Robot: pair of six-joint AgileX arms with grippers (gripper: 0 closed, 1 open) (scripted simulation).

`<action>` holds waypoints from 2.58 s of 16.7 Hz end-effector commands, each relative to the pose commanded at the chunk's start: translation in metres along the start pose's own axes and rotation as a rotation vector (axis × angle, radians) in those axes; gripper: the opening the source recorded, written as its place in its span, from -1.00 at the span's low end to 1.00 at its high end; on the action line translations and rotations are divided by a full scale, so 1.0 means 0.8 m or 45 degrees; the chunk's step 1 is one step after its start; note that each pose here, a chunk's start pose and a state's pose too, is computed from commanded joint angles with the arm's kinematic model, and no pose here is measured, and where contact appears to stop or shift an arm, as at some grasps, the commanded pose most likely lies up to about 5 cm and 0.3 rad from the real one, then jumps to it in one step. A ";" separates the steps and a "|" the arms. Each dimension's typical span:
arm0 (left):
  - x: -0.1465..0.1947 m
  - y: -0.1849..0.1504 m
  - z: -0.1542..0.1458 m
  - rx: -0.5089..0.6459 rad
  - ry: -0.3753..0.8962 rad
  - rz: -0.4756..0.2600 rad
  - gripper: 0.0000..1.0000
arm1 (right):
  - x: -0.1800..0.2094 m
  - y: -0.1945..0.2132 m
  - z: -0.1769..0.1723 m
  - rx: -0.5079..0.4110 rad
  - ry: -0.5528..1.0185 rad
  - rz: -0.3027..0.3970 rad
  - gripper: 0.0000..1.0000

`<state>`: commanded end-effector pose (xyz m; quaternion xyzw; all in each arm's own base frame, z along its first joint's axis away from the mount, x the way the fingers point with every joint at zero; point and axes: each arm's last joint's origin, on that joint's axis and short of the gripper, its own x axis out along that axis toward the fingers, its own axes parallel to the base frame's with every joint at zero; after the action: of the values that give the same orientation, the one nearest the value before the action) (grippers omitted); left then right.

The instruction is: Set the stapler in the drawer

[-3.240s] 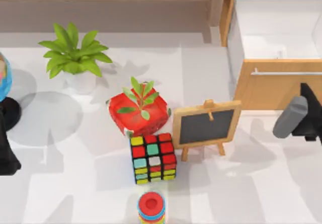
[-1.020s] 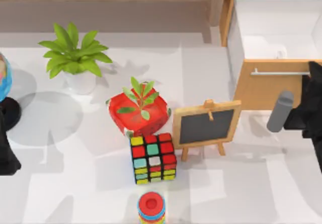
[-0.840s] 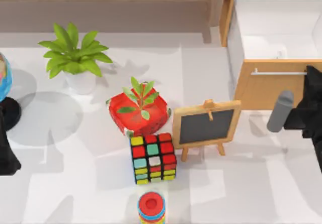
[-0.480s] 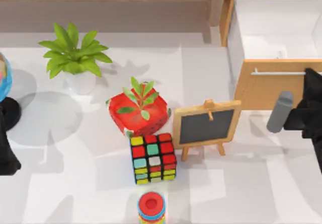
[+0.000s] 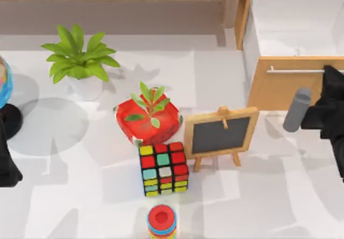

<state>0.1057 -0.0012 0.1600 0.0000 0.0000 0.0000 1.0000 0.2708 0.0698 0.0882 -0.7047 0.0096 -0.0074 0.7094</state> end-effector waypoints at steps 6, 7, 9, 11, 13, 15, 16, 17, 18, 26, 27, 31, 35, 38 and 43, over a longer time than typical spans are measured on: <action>0.000 0.000 0.000 0.000 0.000 0.000 1.00 | 0.048 0.002 0.002 -0.007 -0.016 0.016 -1.00; 0.000 0.000 0.000 0.000 0.000 0.000 1.00 | 0.053 0.001 0.002 -0.007 -0.018 0.009 -1.00; 0.000 0.000 0.000 0.000 0.000 0.000 1.00 | 0.056 0.000 0.002 -0.007 -0.019 0.004 -1.00; 0.000 0.000 0.000 0.000 0.000 0.000 1.00 | 0.056 0.000 0.002 -0.007 -0.019 0.004 -1.00; 0.000 0.000 0.000 0.000 0.000 0.000 1.00 | 0.055 0.000 0.003 -0.004 -0.018 0.007 -1.00; 0.000 0.000 0.000 0.000 0.000 0.000 1.00 | 0.065 0.000 0.003 -0.004 -0.018 0.007 -1.00; 0.000 0.000 0.000 0.000 0.000 0.000 1.00 | 0.074 0.000 0.003 -0.004 -0.018 0.007 -1.00; 0.000 0.000 0.000 0.000 0.000 0.000 1.00 | 0.083 0.000 0.004 -0.004 -0.018 0.007 -1.00; 0.000 0.000 0.000 0.000 0.000 0.000 1.00 | 0.093 0.000 0.004 -0.004 -0.017 0.007 -1.00; 0.000 0.000 0.000 0.000 0.000 0.000 1.00 | 0.133 0.000 0.004 -0.004 -0.018 0.007 -1.00; 0.000 0.000 0.000 0.000 0.000 0.000 1.00 | 0.132 -0.001 0.004 -0.002 -0.018 0.008 -1.00; 0.000 0.000 0.000 0.000 0.000 0.000 1.00 | 0.150 0.000 0.005 -0.002 -0.018 0.009 -1.00; 0.000 0.000 0.000 0.000 0.000 0.000 1.00 | 0.188 0.000 0.006 -0.002 -0.018 0.009 -1.00; 0.000 0.000 0.000 0.000 0.000 0.000 1.00 | 0.208 -0.001 0.005 -0.002 -0.018 0.008 -1.00; 0.000 0.000 0.000 0.000 0.000 0.000 1.00 | 0.211 -0.001 0.005 -0.002 -0.018 0.008 -1.00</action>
<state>0.1057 -0.0012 0.1600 0.0000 0.0000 0.0000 1.0000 0.4394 0.0700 0.0883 -0.7052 0.0070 -0.0002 0.7090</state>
